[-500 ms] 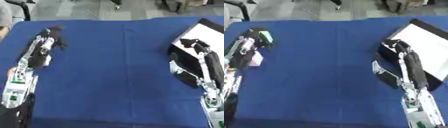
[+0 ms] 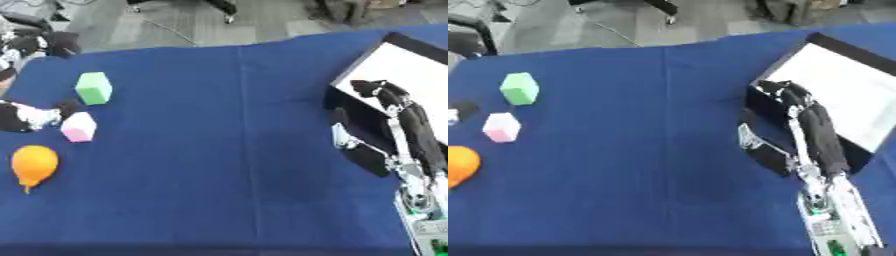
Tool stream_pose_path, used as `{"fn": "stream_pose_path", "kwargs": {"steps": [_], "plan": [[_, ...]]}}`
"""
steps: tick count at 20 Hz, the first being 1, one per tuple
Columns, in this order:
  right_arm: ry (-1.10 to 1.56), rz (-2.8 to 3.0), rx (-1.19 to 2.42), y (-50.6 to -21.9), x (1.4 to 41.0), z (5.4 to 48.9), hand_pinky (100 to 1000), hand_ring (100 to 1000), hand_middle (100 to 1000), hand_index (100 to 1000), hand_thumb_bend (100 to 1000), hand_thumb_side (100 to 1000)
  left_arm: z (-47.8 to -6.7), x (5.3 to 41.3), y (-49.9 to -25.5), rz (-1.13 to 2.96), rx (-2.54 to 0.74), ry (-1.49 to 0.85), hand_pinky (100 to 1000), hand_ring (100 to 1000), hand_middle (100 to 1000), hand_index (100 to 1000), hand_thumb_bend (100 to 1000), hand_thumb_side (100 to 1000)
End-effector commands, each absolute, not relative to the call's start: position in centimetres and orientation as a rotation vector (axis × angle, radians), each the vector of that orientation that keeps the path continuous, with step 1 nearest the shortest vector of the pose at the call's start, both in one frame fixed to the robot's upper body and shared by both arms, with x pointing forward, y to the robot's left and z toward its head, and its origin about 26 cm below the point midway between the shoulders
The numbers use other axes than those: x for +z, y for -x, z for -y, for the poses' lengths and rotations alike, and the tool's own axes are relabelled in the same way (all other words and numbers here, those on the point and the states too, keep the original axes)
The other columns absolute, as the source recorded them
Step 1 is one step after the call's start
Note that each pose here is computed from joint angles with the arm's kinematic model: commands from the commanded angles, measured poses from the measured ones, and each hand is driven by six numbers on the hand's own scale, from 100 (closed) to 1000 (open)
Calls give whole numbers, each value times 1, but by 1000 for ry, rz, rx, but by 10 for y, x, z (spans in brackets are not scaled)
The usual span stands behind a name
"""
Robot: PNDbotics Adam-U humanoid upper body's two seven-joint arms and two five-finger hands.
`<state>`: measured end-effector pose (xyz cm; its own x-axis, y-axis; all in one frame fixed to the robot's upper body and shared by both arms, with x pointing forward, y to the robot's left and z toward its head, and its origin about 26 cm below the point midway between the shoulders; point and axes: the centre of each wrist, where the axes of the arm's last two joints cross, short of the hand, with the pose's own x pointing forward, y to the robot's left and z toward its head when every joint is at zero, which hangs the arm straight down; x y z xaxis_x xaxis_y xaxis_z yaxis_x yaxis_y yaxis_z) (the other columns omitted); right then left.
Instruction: Pick up the objects with one hand, pass them to the other hand, and then place them into the box on the other side of the table.
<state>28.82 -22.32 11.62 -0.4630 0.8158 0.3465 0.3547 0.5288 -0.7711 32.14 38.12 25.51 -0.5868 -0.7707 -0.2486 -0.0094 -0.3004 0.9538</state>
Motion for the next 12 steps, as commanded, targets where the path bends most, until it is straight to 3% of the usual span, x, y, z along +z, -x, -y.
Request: {"fn": "stream_pose_path", "kwargs": {"steps": [1, 6, 10, 12], "plan": [[964, 2056, 841, -288, 121, 225, 805, 720, 693, 811, 100, 422, -408, 265, -331, 1090, -2052, -1116, 851, 841, 842, 1000, 899, 781], [961, 2058, 842, -288, 121, 225, 805, 720, 692, 810, 100, 422, -440, 231, -352, 802, -2031, -1127, 846, 839, 840, 1000, 886, 759], [954, 2062, 840, -287, 122, 224, 804, 719, 691, 810, 100, 421, -458, 199, -361, 732, -1977, -1081, 835, 818, 814, 991, 865, 637], [952, 2063, 838, -287, 122, 224, 804, 719, 690, 810, 100, 421, -464, 188, -364, 738, -1937, -1072, 823, 793, 787, 955, 859, 518]]}}
